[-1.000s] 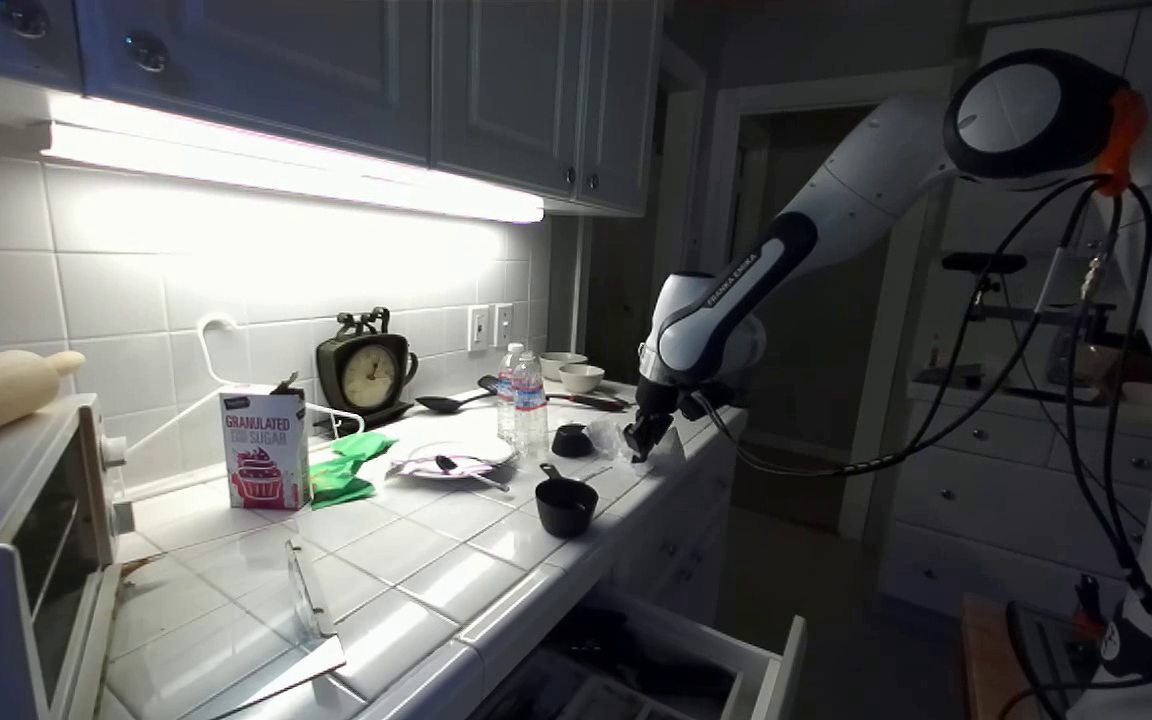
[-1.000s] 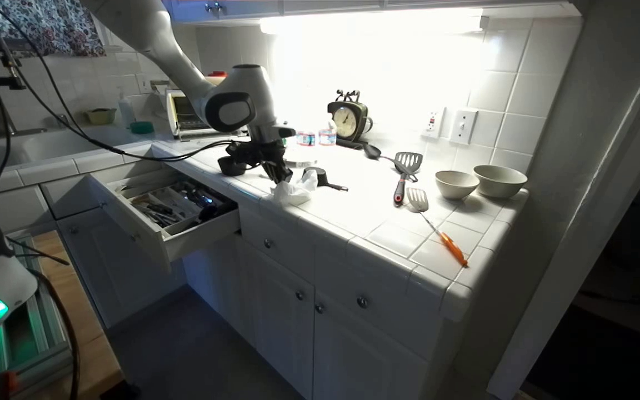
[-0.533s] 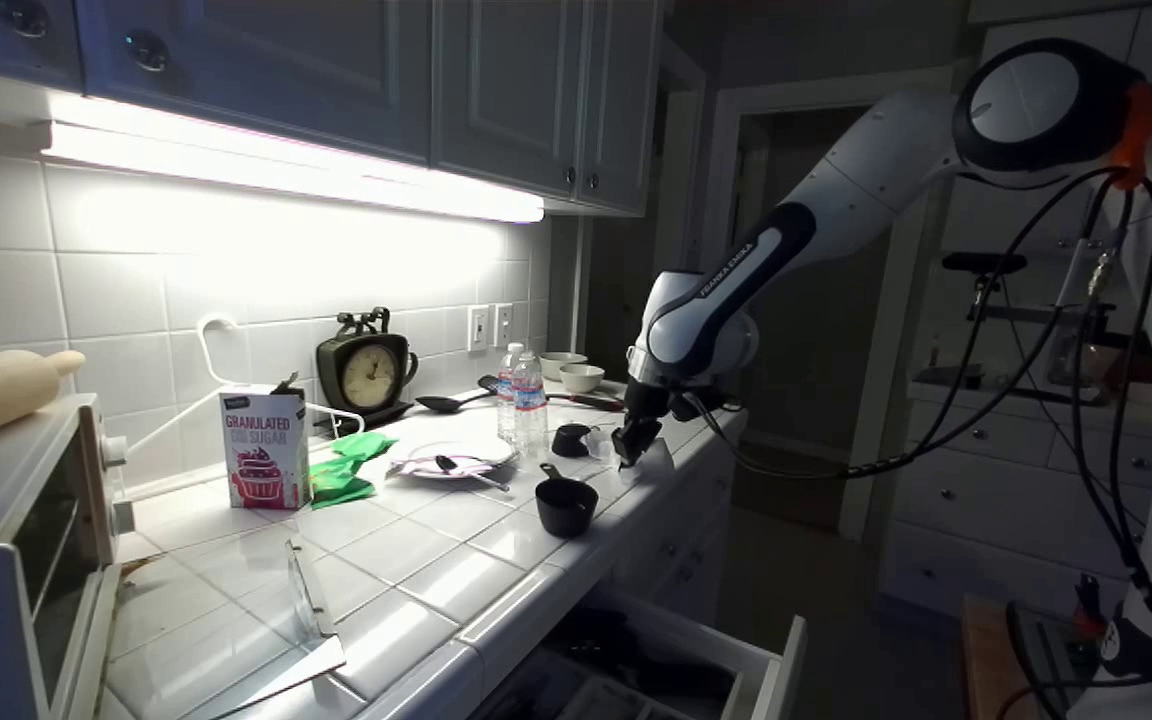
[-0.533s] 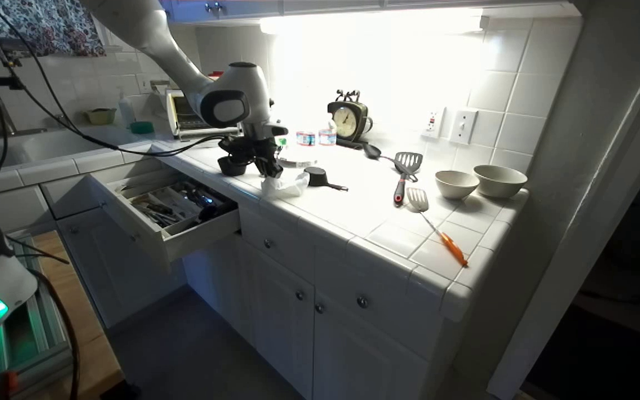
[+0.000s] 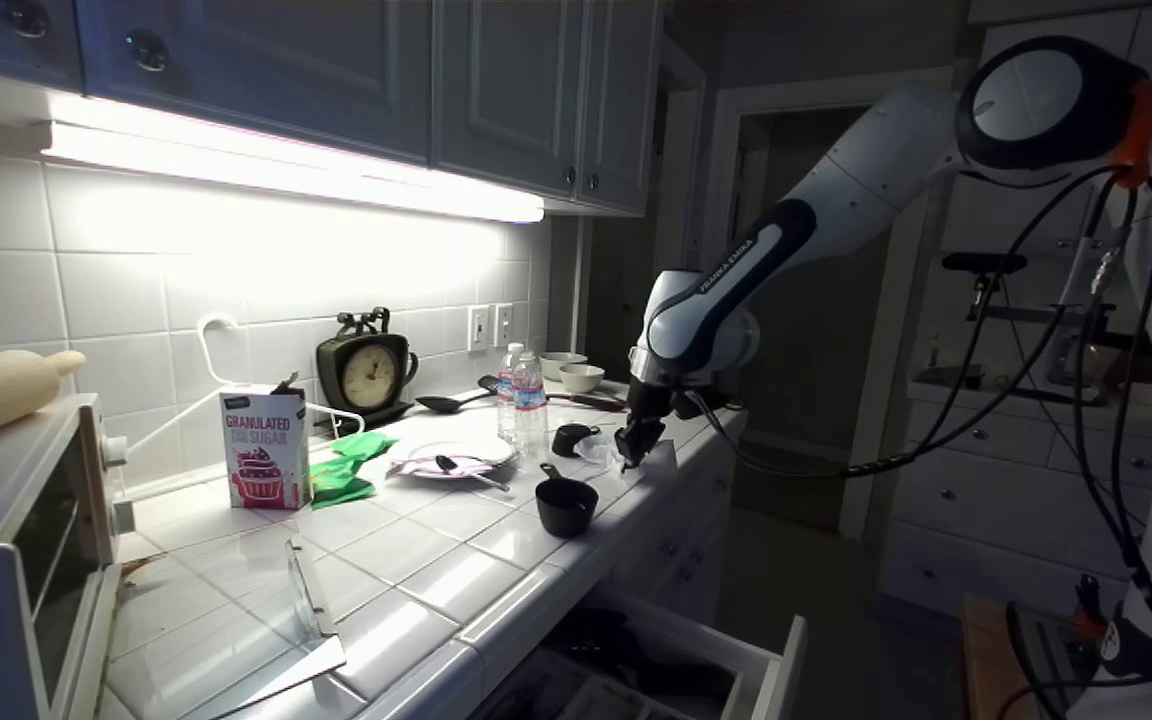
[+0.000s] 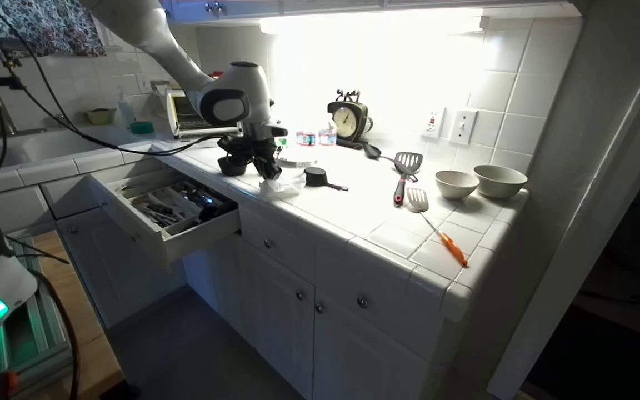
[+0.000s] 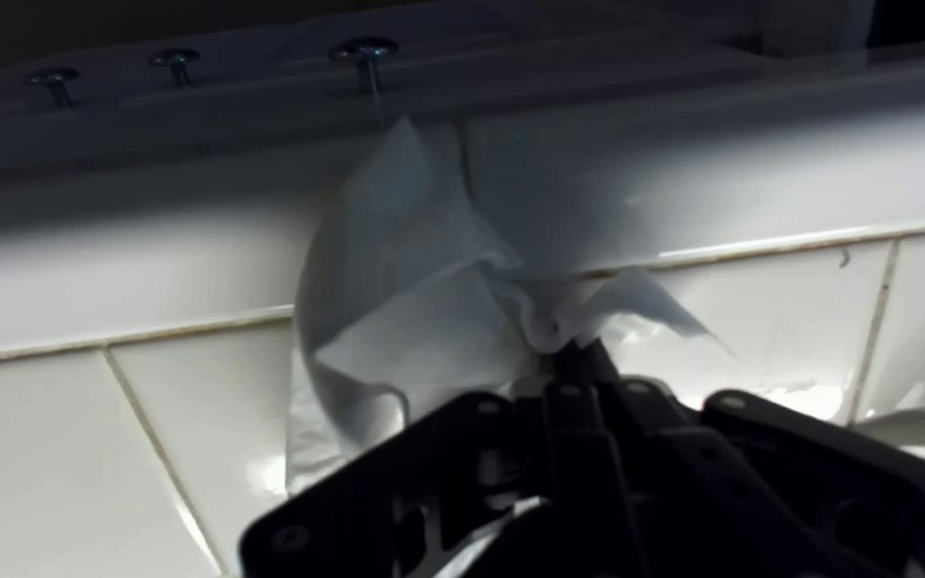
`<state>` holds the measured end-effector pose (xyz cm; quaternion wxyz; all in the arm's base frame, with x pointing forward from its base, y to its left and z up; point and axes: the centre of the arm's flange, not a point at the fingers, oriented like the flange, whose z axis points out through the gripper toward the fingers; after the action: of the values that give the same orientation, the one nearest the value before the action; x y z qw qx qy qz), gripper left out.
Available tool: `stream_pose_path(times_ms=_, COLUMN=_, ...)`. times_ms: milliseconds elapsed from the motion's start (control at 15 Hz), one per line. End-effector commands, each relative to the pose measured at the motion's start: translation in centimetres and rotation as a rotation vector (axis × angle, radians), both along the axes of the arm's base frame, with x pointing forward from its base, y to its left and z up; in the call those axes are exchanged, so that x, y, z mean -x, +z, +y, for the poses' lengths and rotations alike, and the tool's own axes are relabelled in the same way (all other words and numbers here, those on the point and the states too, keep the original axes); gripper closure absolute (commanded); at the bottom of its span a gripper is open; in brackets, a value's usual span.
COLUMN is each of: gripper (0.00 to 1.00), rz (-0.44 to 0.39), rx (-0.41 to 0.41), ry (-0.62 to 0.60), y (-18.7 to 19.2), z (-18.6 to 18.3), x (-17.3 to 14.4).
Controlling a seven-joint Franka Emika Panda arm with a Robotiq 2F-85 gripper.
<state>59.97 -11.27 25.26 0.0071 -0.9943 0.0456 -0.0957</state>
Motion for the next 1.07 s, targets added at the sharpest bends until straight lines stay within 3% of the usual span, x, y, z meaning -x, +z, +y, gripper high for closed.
stream_pose_path(times_ms=0, gripper=1.00, rz=-0.002, rx=0.045, ry=-0.041, y=-0.1, z=-3.2, x=1.0)
stream_pose_path(times_ms=467, gripper=1.00, rz=0.018, rx=0.109, ry=-0.107, y=-0.1, z=-8.2, x=2.3)
stream_pose_path(times_ms=1000, gripper=1.00, rz=0.022, rx=0.070, ry=-0.004, y=-0.2, z=-1.9, x=1.5)
